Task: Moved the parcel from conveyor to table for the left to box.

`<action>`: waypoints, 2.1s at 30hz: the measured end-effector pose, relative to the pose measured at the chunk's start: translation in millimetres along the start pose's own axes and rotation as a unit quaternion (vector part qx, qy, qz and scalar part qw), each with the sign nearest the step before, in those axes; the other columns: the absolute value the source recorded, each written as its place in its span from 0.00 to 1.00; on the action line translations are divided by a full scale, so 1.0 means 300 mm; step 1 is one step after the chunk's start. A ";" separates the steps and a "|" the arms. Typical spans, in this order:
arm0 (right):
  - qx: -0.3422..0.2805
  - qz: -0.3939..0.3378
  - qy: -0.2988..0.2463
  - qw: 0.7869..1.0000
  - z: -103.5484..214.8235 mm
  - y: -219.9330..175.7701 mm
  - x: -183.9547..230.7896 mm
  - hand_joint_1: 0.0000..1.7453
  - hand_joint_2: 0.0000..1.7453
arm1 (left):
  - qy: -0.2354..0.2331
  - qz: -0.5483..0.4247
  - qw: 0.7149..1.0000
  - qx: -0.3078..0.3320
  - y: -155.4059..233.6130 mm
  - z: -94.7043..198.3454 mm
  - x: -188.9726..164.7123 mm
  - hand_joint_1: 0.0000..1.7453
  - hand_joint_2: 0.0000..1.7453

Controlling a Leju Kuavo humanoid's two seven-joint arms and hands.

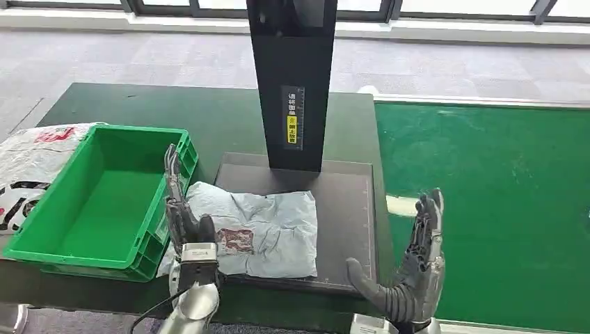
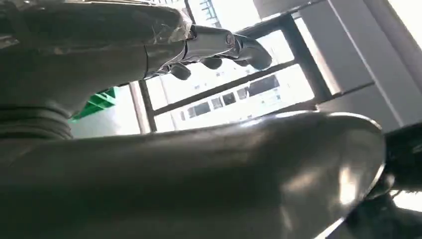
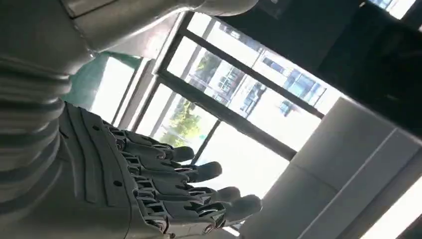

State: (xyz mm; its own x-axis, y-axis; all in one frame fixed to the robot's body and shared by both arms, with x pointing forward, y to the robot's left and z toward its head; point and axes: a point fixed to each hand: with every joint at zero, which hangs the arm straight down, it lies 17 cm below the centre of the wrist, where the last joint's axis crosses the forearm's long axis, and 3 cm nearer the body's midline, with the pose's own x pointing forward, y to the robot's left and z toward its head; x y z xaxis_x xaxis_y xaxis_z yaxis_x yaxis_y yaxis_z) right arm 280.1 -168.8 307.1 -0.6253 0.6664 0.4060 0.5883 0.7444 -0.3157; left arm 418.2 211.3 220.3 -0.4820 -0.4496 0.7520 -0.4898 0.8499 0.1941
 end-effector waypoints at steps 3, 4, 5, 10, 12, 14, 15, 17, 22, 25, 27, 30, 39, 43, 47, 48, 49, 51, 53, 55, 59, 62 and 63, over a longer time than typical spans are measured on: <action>-0.010 -0.001 0.004 1.000 -0.006 -0.024 0.000 0.00 1.00 | -0.001 -0.015 0.999 -0.030 -0.034 0.015 -0.012 0.00 0.00; -0.012 -0.001 0.006 1.000 -0.006 -0.033 -0.002 0.00 1.00 | -0.001 -0.026 0.998 -0.052 -0.059 0.025 -0.018 0.00 1.00; -0.016 -0.002 0.011 1.000 -0.005 -0.042 -0.007 0.00 1.00 | -0.004 -0.045 0.996 -0.082 -0.095 0.039 -0.026 0.00 1.00; -0.034 -0.006 0.021 0.999 -0.012 -0.086 -0.010 0.00 1.00 | -0.016 -0.129 0.968 -0.213 -0.245 0.150 -0.087 0.00 1.00; -0.037 -0.005 0.021 0.999 -0.014 -0.094 -0.010 0.00 1.00 | -0.015 -0.133 0.966 -0.223 -0.256 0.164 -0.097 0.00 1.00; -0.039 -0.005 0.021 0.999 -0.016 -0.099 -0.008 0.00 1.00 | -0.012 -0.137 0.964 -0.228 -0.258 0.173 -0.112 0.00 1.00; -0.039 -0.004 0.022 0.999 -0.016 -0.100 -0.009 0.00 1.00 | -0.012 -0.144 0.960 -0.239 -0.268 0.182 -0.121 0.00 1.00; -0.042 -0.006 0.024 0.999 -0.017 -0.105 -0.011 0.00 1.00 | -0.014 -0.178 0.941 -0.288 -0.316 0.217 -0.148 0.00 1.00; -0.064 -0.018 0.034 0.997 -0.032 -0.139 -0.027 0.00 1.00 | -0.005 -0.238 0.885 -0.401 -0.368 0.350 -0.281 0.00 1.00; -0.074 -0.020 0.035 0.996 -0.043 -0.157 -0.037 0.00 1.00 | -0.001 -0.261 0.862 -0.434 -0.328 0.409 -0.363 0.00 1.00; -0.077 -0.023 0.034 0.996 -0.048 -0.160 -0.040 0.00 1.00 | 0.012 -0.273 0.844 -0.462 -0.297 0.467 -0.414 0.00 1.00; -0.080 -0.027 0.031 0.996 -0.057 -0.163 -0.043 0.00 1.00 | 0.033 -0.291 0.815 -0.500 -0.240 0.538 -0.456 0.00 1.00; -0.084 -0.031 0.023 0.996 -0.077 -0.151 -0.050 0.00 1.00 | 0.040 -0.331 0.760 -0.558 -0.071 0.688 -0.481 1.00 1.00; -0.083 -0.031 0.022 0.996 -0.080 -0.147 -0.051 0.00 1.00 | 0.036 -0.341 0.757 -0.556 -0.033 0.685 -0.463 1.00 1.00; -0.084 -0.032 0.022 0.996 -0.081 -0.147 -0.051 0.00 1.00 | 0.028 -0.346 0.759 -0.551 -0.018 0.660 -0.439 1.00 1.00; -0.085 -0.033 0.022 0.996 -0.082 -0.148 -0.052 0.00 1.00 | 0.026 -0.347 0.759 -0.550 -0.015 0.656 -0.433 1.00 1.00; -0.085 -0.033 0.022 0.996 -0.082 -0.148 -0.052 0.00 1.00 | 0.024 -0.348 0.759 -0.549 -0.010 0.652 -0.430 1.00 1.00; -0.086 -0.034 0.022 0.995 -0.084 -0.149 -0.053 0.00 1.00 | 0.022 -0.347 0.761 -0.547 -0.007 0.644 -0.422 1.00 1.00; -0.087 -0.034 0.022 0.995 -0.085 -0.148 -0.053 0.00 1.00 | 0.021 -0.346 0.763 -0.546 -0.004 0.640 -0.418 1.00 1.00; -0.086 -0.034 0.022 0.995 -0.084 -0.147 -0.054 0.00 1.00 | 0.021 -0.346 0.762 -0.547 -0.001 0.641 -0.416 1.00 1.00; -0.086 -0.035 0.023 0.995 -0.083 -0.146 -0.054 0.00 1.00 | 0.017 -0.343 0.769 -0.539 0.000 0.632 -0.407 1.00 1.00; -0.085 -0.034 0.022 0.996 -0.083 -0.145 -0.053 0.00 1.00 | 0.003 -0.334 0.789 -0.516 -0.020 0.589 -0.375 1.00 1.00; -0.084 -0.033 0.021 0.996 -0.083 -0.144 -0.052 0.00 1.00 | -0.005 -0.332 0.796 -0.507 -0.030 0.566 -0.361 1.00 1.00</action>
State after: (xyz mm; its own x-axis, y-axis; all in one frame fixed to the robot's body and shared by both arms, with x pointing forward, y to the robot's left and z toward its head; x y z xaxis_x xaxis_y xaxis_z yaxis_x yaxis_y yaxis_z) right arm 277.2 -212.5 335.8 -0.6455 0.6109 0.4585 0.6263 0.7669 -0.1401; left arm 351.5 205.8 30.0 -0.3693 -0.8898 0.2680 0.1959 0.2073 0.9585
